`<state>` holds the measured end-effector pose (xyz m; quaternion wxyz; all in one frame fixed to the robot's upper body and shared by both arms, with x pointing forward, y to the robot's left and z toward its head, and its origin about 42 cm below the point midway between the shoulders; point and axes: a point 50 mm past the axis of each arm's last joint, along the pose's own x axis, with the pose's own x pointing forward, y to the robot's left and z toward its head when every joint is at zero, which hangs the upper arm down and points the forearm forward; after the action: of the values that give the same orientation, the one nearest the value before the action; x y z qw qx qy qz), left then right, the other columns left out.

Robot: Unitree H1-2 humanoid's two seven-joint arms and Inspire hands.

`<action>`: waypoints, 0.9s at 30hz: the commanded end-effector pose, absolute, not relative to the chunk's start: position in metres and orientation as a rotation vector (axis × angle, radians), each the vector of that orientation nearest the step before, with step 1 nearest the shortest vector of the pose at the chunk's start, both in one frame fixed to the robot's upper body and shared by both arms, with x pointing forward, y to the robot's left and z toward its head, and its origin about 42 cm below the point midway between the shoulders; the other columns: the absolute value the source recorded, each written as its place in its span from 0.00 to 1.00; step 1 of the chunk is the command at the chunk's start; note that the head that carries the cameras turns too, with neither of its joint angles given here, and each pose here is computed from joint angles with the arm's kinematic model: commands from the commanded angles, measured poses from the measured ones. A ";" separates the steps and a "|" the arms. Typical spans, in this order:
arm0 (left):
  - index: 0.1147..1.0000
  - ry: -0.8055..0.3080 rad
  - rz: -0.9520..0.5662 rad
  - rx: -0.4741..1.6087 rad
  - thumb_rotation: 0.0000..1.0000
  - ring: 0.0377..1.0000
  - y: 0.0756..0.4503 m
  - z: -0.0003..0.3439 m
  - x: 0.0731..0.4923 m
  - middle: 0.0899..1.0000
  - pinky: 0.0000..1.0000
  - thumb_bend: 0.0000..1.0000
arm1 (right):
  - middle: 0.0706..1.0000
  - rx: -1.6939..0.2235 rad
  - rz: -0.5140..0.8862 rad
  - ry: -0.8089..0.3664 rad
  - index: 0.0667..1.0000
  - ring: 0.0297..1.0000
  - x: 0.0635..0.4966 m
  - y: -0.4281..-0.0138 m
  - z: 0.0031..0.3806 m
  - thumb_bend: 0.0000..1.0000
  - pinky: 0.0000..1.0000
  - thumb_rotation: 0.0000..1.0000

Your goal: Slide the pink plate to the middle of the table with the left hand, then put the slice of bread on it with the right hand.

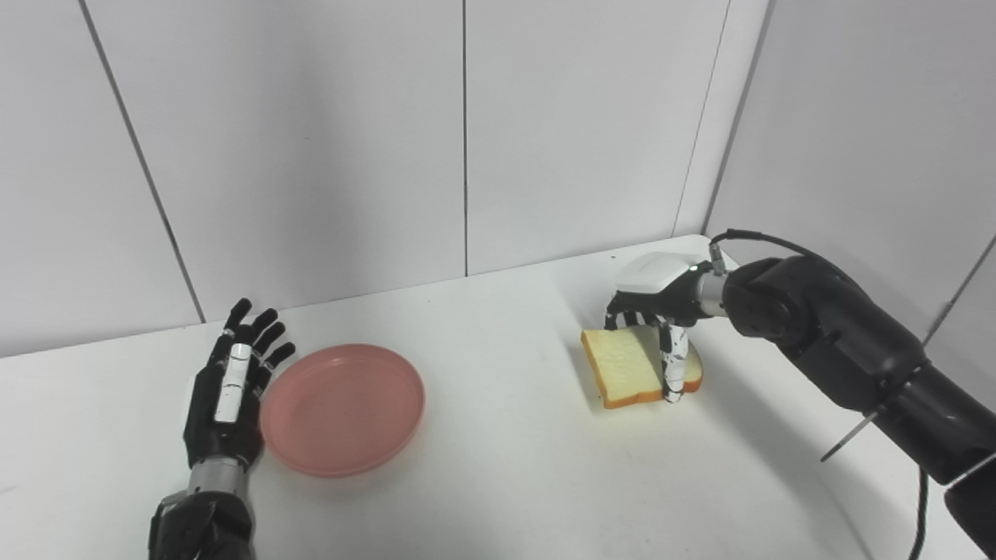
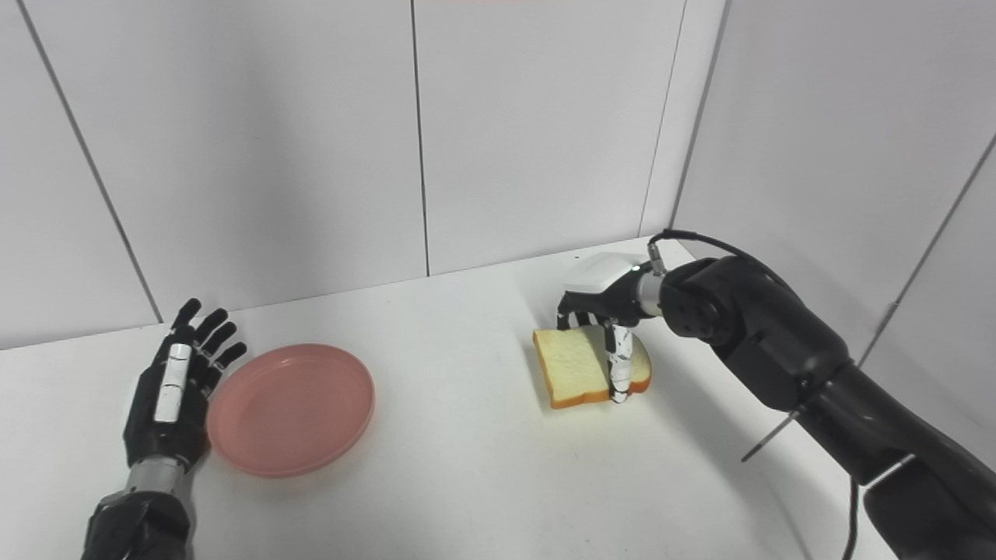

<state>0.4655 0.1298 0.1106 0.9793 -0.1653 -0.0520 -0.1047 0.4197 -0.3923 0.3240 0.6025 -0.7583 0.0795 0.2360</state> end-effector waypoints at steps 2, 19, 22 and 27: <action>0.86 0.089 -0.177 -0.377 0.62 0.84 0.117 0.036 0.410 0.82 0.76 0.83 | 0.52 -1.801 0.531 0.054 0.63 0.46 0.429 -0.374 0.355 0.72 0.41 0.13; 0.87 0.115 -0.172 -0.347 0.63 0.82 0.087 0.037 0.408 0.80 0.72 0.81 | 0.44 -1.837 0.681 -0.187 0.47 0.42 0.468 -0.276 0.359 0.53 0.36 0.01; 0.86 0.113 -0.169 -0.351 0.63 0.82 0.083 0.039 0.409 0.80 0.71 0.82 | 0.45 -1.825 0.699 -0.222 0.46 0.42 0.475 -0.257 0.360 0.53 0.36 0.01; 0.86 0.126 -0.169 -0.342 0.64 0.83 0.075 0.039 0.409 0.81 0.72 0.83 | 0.44 -1.820 0.717 -0.260 0.48 0.47 0.485 -0.234 0.358 0.53 0.41 0.01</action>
<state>0.4645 0.0889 0.1110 0.9833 -0.1476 -0.0367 -0.0994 0.4787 -0.2442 0.3222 0.5594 -0.7568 -0.0611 0.3326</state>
